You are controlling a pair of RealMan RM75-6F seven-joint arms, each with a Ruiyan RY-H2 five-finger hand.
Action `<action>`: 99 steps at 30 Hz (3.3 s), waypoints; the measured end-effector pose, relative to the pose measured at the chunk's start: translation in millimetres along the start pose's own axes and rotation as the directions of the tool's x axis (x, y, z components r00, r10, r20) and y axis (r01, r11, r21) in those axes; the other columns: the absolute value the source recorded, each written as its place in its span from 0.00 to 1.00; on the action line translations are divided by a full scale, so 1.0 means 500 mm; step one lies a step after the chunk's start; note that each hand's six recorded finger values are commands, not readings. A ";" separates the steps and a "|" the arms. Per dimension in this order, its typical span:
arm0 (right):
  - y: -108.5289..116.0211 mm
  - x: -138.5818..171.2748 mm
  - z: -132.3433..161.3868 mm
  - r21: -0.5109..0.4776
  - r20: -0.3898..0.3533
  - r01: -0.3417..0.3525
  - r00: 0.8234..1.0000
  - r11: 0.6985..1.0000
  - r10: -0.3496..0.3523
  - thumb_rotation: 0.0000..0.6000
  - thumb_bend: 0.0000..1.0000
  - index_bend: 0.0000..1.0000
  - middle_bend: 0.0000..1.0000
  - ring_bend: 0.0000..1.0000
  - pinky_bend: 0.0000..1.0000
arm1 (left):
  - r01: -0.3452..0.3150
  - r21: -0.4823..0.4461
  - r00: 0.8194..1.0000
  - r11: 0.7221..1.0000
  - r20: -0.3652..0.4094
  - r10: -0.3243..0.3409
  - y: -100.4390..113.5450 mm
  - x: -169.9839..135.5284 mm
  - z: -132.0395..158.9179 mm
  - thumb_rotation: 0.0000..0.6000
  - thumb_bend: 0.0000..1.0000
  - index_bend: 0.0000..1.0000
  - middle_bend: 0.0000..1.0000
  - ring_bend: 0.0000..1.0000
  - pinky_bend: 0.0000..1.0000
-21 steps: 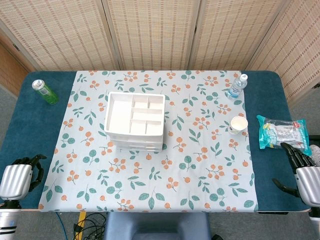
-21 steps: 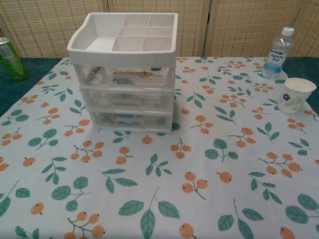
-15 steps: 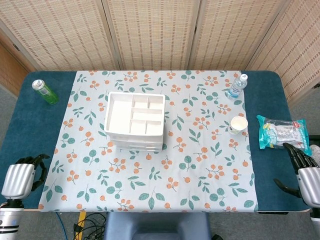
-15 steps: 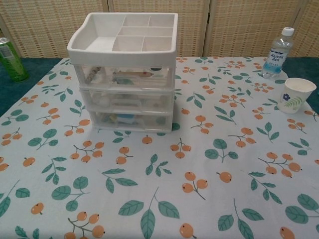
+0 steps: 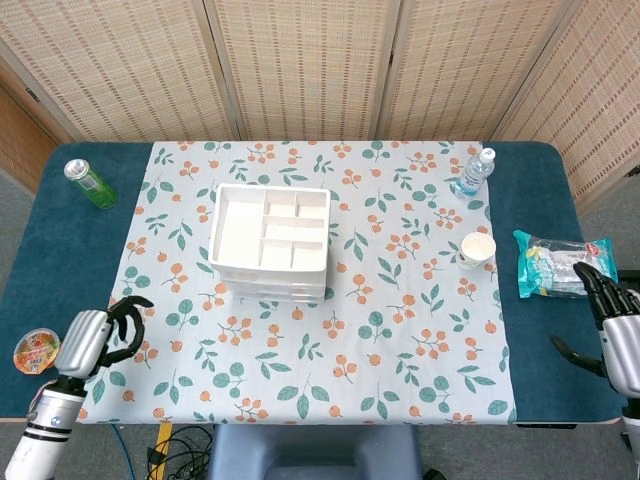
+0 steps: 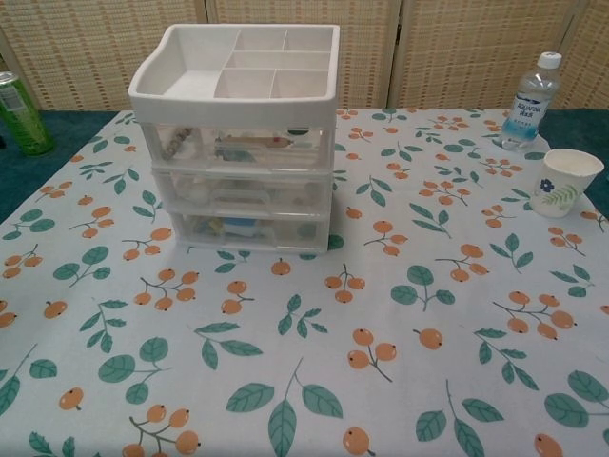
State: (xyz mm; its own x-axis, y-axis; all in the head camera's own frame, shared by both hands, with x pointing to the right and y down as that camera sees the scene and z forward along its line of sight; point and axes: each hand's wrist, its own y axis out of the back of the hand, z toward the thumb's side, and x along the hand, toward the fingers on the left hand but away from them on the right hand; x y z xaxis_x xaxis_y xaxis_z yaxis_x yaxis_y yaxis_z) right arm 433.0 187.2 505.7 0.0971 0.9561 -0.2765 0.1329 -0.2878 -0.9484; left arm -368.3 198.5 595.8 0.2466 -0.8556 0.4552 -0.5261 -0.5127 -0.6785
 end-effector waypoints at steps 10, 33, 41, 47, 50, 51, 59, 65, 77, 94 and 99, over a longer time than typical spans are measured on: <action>-0.003 -0.015 0.000 -0.011 0.010 -0.022 1.000 1.000 0.022 1.00 0.19 0.00 0.09 0.19 0.24 | 0.201 -0.131 0.979 0.971 0.073 -0.193 -0.110 0.062 0.051 1.00 0.49 0.30 0.85 0.91 1.00; -0.005 -0.015 -0.015 0.009 0.040 -0.024 0.999 1.000 0.023 1.00 0.19 0.00 0.09 0.19 0.24 | 0.419 -0.407 0.903 0.812 0.096 -0.418 -0.309 0.117 0.093 1.00 0.49 0.09 0.91 0.98 1.00; -0.004 -0.010 -0.024 0.016 0.056 -0.022 0.998 1.000 0.021 1.00 0.19 0.00 0.09 0.19 0.24 | 0.406 -0.474 0.907 0.782 0.106 -0.407 -0.334 0.139 0.102 1.00 0.49 0.09 0.91 0.98 1.00; -0.002 -0.003 -0.034 0.020 0.072 -0.016 0.997 1.000 0.015 1.00 0.19 0.00 0.09 0.19 0.24 | 0.384 -0.517 0.915 0.765 0.105 -0.389 -0.343 0.154 0.109 1.00 0.49 0.09 0.91 0.98 1.00; -0.001 -0.001 -0.038 0.023 0.079 -0.012 0.997 1.000 0.010 1.00 0.19 0.00 0.09 0.19 0.24 | 0.381 -0.527 0.916 0.759 0.106 -0.387 -0.349 0.160 0.111 1.00 0.49 0.09 0.91 0.98 1.00; -0.001 0.000 -0.039 0.024 0.081 -0.011 0.997 1.000 0.009 1.00 0.19 0.00 0.09 0.19 0.24 | 0.380 -0.530 0.916 0.758 0.106 -0.386 -0.351 0.162 0.112 1.00 0.49 0.09 0.91 0.98 1.00; 0.006 0.004 -0.049 0.027 0.097 0.002 0.995 1.000 -0.005 1.00 0.19 0.00 0.09 0.19 0.24 | 0.364 -0.562 0.921 0.743 0.098 -0.377 -0.364 0.175 0.114 1.00 0.49 0.09 0.91 0.98 1.00; 0.005 -0.004 -0.041 0.048 0.097 0.001 0.995 0.999 -0.005 1.00 0.19 0.00 0.09 0.19 0.24 | 0.354 -0.575 0.924 0.737 0.095 -0.370 -0.368 0.181 0.116 1.00 0.49 0.09 0.91 0.98 1.00; 0.007 0.003 -0.057 0.029 0.119 0.001 0.993 1.000 -0.005 1.00 0.19 0.00 0.09 0.19 0.24 | 0.363 -0.593 0.920 0.719 0.108 -0.376 -0.380 0.191 0.129 1.00 0.49 0.09 0.91 0.98 1.00; -0.020 0.008 -0.063 0.013 0.118 -0.063 0.991 0.998 0.061 1.00 0.19 0.00 0.09 0.20 0.24 | 0.372 -0.608 0.917 0.702 0.121 -0.380 -0.388 0.206 0.144 1.00 0.49 0.15 0.90 0.98 1.00; -0.034 0.009 -0.061 0.005 0.111 -0.091 0.990 0.996 0.090 1.00 0.19 0.00 0.09 0.20 0.24 | 0.372 -0.617 0.916 0.693 0.125 -0.381 -0.388 0.208 0.148 1.00 0.49 0.18 0.90 0.98 1.00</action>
State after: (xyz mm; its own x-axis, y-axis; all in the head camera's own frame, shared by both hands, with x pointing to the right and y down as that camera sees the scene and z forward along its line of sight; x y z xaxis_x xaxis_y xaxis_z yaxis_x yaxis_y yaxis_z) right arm 461.3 194.9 525.5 -0.0013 0.9266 -0.3761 0.1188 -0.3733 -0.9201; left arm -180.4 203.7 732.3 0.5279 -0.5976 0.6035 -0.7751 -0.6295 0.0547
